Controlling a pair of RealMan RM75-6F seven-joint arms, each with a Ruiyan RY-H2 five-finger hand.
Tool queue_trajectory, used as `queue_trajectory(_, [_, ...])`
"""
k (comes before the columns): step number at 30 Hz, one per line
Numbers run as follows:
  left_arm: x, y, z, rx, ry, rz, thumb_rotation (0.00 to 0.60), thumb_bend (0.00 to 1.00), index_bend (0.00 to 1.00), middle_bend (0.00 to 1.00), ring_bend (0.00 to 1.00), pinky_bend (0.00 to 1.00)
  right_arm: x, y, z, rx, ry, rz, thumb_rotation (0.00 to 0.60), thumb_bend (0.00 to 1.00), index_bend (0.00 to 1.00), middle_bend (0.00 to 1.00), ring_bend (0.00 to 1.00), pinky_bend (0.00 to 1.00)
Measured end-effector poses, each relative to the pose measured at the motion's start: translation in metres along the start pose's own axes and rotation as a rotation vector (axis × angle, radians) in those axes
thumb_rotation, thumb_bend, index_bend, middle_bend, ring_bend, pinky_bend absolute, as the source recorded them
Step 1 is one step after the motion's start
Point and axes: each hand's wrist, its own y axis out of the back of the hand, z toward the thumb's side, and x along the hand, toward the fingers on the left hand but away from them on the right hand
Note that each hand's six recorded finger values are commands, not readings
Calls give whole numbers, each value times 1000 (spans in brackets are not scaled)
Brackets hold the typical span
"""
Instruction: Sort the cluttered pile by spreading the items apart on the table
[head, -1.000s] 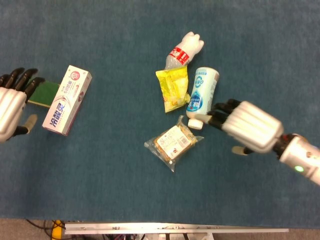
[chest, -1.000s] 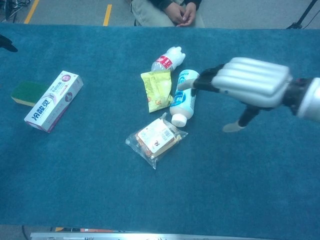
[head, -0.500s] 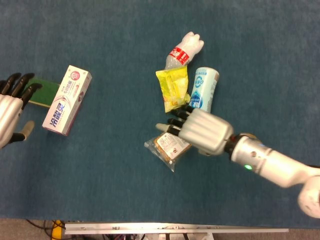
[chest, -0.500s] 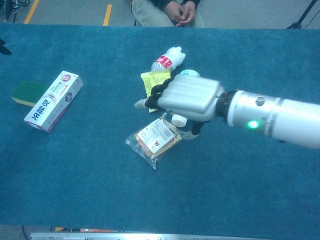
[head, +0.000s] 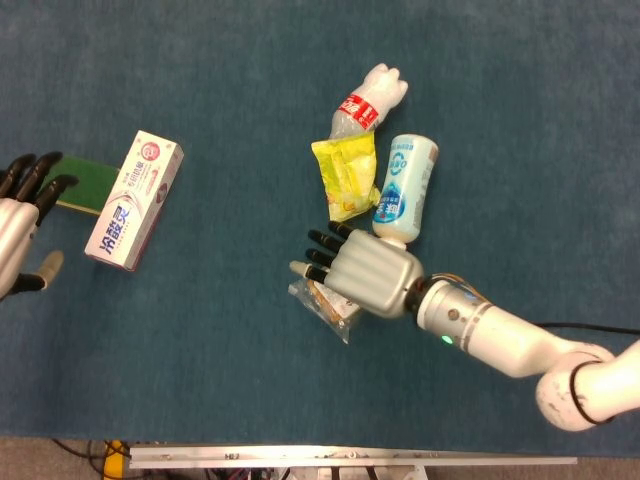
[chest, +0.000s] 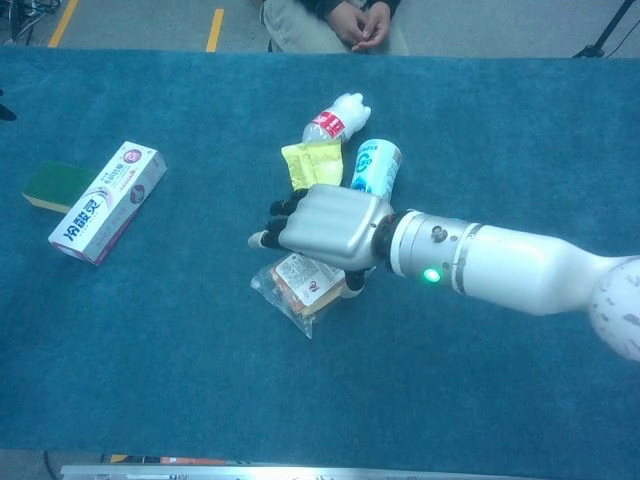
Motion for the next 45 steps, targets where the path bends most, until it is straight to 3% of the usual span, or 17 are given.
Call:
queue_trajectory(6, [0,-2,-1,-11,-2,-7,600,343,136,39,14,150,-11,-8,8,26,-1,37,600,0,12,201,79,162])
queue_trajectory(12, [0,-4,-3,-29,-1,-13,600,342,136,39,13,148,-19,-16,6,31,-36,54,600,0,198,306,157,204])
queue_trajectory(17, [-2,-4,-4,-41,-4,-11,600,343,136,39,13,148,-25,-22,4,14,-70,66,600,0,408,397,264,290])
queue_trajectory(22, [-4,-5,-6,-44,-2,-12,600,342,136,39,14,148,-27,-20,7,-2,-76,48,600,0,490,431,328,407])
queue_trajectory(31, [-4,-7,-6,-45,-3,-18,600,343,136,39,14,148,-19,-3,25,-81,-5,0,600,0,491,433,334,432])
queue_trajectory(38, [-3,-7,-6,-48,-1,-16,600,343,136,39,13,148,-10,-3,45,-84,71,-1,600,0,475,432,332,434])
queue_trajectory(39, [-3,-8,-7,-49,0,-16,600,343,136,39,13,148,-10,-3,47,-84,77,1,600,0,456,428,327,432])
queue_trajectory(45, [-3,-9,-7,-46,3,-21,600,343,136,38,13,148,-5,-7,53,-77,105,27,600,0,98,282,187,314])
